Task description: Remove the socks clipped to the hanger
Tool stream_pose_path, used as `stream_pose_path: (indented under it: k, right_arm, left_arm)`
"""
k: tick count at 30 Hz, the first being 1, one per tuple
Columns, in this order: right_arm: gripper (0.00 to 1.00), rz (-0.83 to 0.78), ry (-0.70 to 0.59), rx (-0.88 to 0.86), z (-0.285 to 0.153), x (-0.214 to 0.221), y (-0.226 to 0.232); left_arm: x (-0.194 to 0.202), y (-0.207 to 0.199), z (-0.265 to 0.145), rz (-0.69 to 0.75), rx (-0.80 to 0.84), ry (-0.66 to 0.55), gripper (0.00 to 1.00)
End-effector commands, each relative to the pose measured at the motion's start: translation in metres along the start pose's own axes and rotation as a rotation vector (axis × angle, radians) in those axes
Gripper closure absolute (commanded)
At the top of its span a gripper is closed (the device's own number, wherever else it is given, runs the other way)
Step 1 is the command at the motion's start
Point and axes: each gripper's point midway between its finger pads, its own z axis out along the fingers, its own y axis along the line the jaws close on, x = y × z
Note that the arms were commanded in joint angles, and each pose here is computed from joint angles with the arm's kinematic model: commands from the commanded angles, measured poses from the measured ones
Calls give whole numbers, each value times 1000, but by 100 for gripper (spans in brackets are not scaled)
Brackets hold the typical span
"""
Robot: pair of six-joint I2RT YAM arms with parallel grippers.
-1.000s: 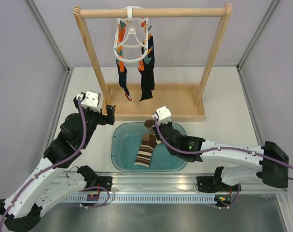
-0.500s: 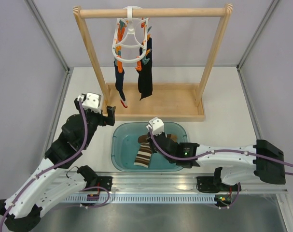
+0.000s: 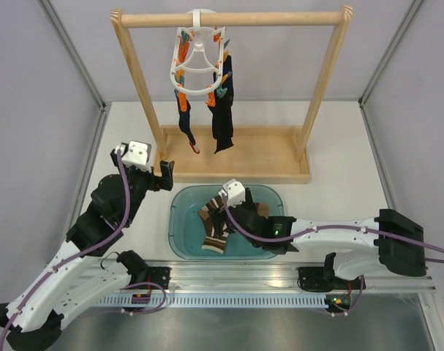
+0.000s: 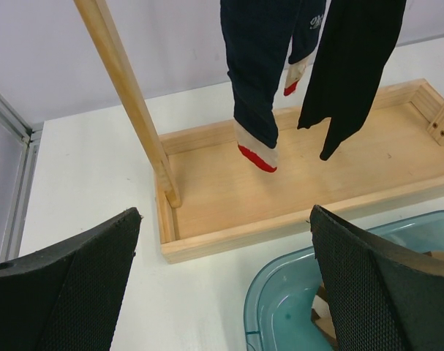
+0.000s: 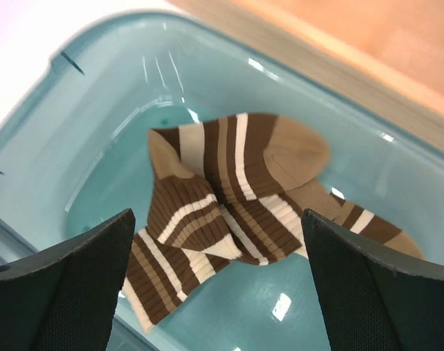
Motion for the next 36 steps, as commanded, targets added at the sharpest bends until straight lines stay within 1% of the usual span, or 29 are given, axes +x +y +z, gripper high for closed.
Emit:
stream_pose_path:
  k: [1,2,9,12,13,15,16,17,18,19,20,21,22,23,24,25,26,28,29,36]
  right_arm:
    - [2,40,-123,-5,-19,-43,-4]
    - [2,57,-152,-18,-25,-52,-5]
    - [2,99,-254,-43,-45,-65,-19]
    - [2,117,-307,-68,-48,-78,-20]
    - [2,133,-341,-89,-49,-88,-17]
    - [2,123,-366,-102,-42,-96,-16]
    - [2,146,-406,-119,-41,-109,-14]
    - [2,149,-407,-139,-31,-114,-13]
    - [2,179,-447,-165,-29,-128,-10]
    - [2,173,-439,-172,-16,-127,-8]
    - [2,185,-465,-182,-11,-141,-8]
    - [2,173,-477,-211,-8,-148,-1]
    - [2,159,-470,-220,5,-148,6]
    - [2,163,-505,-237,6,-169,13]
    - [2,151,-509,-263,9,-175,22]
    - [3,131,-501,-263,22,-173,27]
    - [3,136,-531,-270,23,-189,33]
    - [4,118,-533,-251,38,-190,36]
    - [4,121,-553,-243,39,-200,38]
    - [4,75,-595,-147,62,-215,34]
  left_arm:
    - [-6,-1,0,-38,2,-27,0]
    - [-7,-1,1,-39,2,-28,0]
    - [-4,-6,2,-37,27,-23,0]
    - [-3,-7,2,-33,28,-19,0]
    - [-3,-7,2,-35,30,-19,0]
    - [-2,-8,3,-31,31,-15,0]
    - [-2,-8,3,-34,33,-16,0]
    - [-2,-8,3,-32,33,-16,0]
    - [-2,-8,3,-32,31,-13,0]
    - [-2,-8,3,-33,31,-15,0]
    - [-1,-7,4,-32,27,-12,0]
    - [-1,-7,3,-31,27,-13,0]
    - [-1,-6,3,-32,22,-13,0]
    - [0,-6,3,-30,22,-12,0]
    - [0,-6,4,-32,21,-12,0]
    - [0,-6,4,-32,21,-12,0]
    - [0,-6,3,-30,21,-12,0]
    - [-1,-5,3,-32,15,-14,0]
    - [0,-4,3,-32,13,-14,0]
    - [0,-7,4,-34,27,-16,0]
